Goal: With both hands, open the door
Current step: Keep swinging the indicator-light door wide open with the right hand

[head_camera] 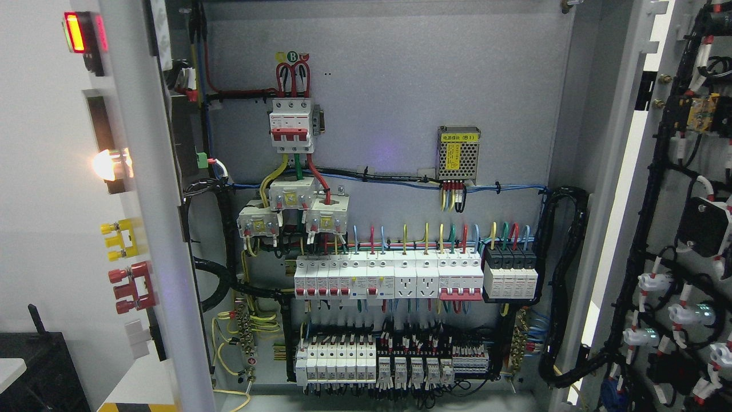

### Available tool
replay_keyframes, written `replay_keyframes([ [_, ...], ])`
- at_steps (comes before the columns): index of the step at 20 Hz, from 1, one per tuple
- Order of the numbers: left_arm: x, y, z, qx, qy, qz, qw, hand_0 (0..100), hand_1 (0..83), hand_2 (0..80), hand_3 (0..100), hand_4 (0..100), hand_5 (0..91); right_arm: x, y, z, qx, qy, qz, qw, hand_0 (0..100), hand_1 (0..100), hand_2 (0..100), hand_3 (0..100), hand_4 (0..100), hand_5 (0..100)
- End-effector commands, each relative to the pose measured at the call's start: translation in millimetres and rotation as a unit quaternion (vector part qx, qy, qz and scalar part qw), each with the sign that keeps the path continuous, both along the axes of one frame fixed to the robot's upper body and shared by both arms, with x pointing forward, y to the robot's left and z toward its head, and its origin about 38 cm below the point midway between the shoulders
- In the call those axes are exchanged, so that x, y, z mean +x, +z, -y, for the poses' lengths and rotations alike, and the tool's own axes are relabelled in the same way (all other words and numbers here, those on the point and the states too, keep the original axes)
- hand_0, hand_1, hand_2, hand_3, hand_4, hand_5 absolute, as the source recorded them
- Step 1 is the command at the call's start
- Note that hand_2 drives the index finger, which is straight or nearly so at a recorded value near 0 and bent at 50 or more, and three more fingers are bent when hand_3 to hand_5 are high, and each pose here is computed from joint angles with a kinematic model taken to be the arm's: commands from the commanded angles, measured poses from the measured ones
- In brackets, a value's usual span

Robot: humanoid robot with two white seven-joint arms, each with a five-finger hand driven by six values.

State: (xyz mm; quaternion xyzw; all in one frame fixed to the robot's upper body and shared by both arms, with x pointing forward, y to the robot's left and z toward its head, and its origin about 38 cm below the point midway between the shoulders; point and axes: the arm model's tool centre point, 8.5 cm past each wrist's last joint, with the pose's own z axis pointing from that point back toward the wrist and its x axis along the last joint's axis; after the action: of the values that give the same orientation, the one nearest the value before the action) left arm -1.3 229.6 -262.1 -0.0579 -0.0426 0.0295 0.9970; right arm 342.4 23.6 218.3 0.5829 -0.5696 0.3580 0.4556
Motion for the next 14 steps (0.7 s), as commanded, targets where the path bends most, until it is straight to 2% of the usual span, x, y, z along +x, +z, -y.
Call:
replay_keyframes([
  [1, -20, 0, 0, 0.000, 0.001, -0.015, 1.000, 0, 0.0, 0.0, 0, 0, 0.0, -14, 0, -5.6, -0.004, 0.020, 0.008, 1.000, 38, 0, 0, 0, 0, 0],
  [5, -19, 0, 0, 0.000, 0.001, -0.015, 1.000, 0, 0.0, 0.0, 0, 0, 0.0, -19, 1, -8.7, -0.003, 0.028, 0.012, 1.000, 38, 0, 0, 0, 0, 0],
  [9, -19, 0, 0, 0.000, 0.001, -0.015, 1.000, 0, 0.0, 0.0, 0, 0, 0.0, -19, 1, -10.2, -0.004, 0.020, 0.007, 1.000, 38, 0, 0, 0, 0, 0],
  [14, -19, 0, 0, 0.000, 0.001, -0.015, 1.000, 0, 0.0, 0.0, 0, 0, 0.0, -24, 2, -21.9, -0.003, 0.019, 0.001, 1.000, 38, 0, 0, 0, 0, 0],
])
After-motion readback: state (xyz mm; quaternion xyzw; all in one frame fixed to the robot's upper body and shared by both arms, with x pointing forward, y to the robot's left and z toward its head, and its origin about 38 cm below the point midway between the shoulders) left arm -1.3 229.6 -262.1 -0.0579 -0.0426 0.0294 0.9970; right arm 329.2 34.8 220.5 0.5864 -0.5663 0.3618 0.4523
